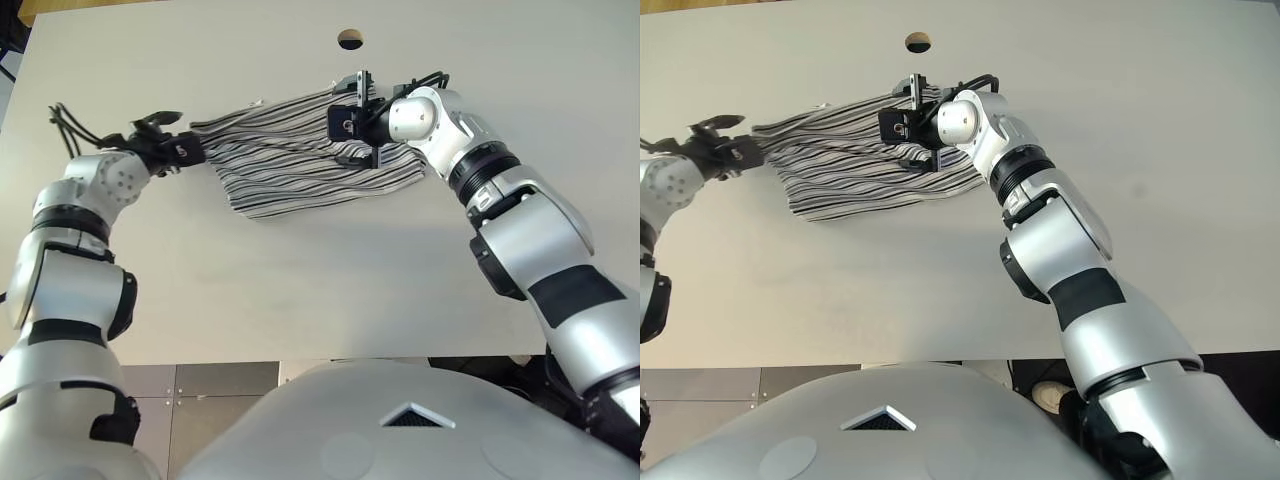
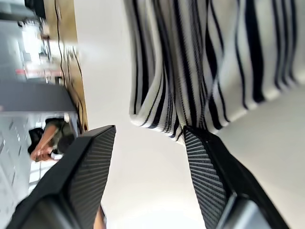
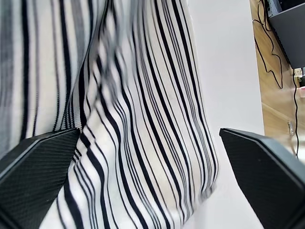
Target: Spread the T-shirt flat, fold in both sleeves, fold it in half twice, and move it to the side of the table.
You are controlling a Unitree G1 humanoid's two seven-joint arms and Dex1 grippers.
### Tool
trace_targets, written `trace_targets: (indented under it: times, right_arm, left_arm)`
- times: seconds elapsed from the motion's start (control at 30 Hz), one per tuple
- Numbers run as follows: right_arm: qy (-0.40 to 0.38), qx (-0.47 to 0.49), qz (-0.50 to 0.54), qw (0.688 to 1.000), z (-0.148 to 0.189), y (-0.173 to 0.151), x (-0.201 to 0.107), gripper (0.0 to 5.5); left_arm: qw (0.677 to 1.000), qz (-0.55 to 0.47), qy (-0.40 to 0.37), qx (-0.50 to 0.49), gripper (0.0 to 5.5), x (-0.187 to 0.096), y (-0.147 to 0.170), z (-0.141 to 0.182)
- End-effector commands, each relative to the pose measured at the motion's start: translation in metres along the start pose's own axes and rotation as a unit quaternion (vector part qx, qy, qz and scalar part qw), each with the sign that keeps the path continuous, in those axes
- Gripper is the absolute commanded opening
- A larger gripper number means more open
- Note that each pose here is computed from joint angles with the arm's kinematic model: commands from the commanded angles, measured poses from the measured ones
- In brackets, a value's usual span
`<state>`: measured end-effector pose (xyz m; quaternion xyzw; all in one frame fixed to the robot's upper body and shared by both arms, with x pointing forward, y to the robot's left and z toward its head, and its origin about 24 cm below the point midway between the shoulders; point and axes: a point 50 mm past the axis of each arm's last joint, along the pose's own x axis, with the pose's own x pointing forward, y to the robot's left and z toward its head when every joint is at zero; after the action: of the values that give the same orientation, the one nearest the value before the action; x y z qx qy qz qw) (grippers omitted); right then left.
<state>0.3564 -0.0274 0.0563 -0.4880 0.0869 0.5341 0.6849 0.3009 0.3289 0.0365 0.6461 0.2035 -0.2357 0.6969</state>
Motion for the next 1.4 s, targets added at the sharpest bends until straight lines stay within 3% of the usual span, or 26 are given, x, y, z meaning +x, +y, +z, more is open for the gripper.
trace_targets:
  times: [0.03,0.43,0.67,0.9,1.4]
  right_arm:
    - [0.027,0.024,0.05,0.998,-0.017,0.026,0.005,5.5]
    - [0.025,0.022,0.04,0.999,-0.012,0.019,0.005,5.5]
    - [0.023,0.023,-0.011,0.999,-0.003,-0.013,-0.006,5.5]
    - [-0.014,0.008,-0.037,0.999,0.028,-0.046,-0.015,5.5]
    - [-0.065,-0.025,0.08,0.994,0.05,0.049,0.037,5.5]
  left_arm:
    - [0.997,-0.018,0.073,-0.02,2.64,-0.019,-0.014,-0.034]
    - [0.997,0.06,-0.026,-0.043,2.64,-0.011,0.022,-0.006]
    - [0.994,0.085,-0.054,-0.031,2.64,-0.013,0.043,0.002]
    - [0.992,0.096,-0.079,-0.016,2.64,-0.014,0.052,0.009]
    - [0.991,0.099,-0.093,-0.006,2.64,-0.013,0.053,0.013]
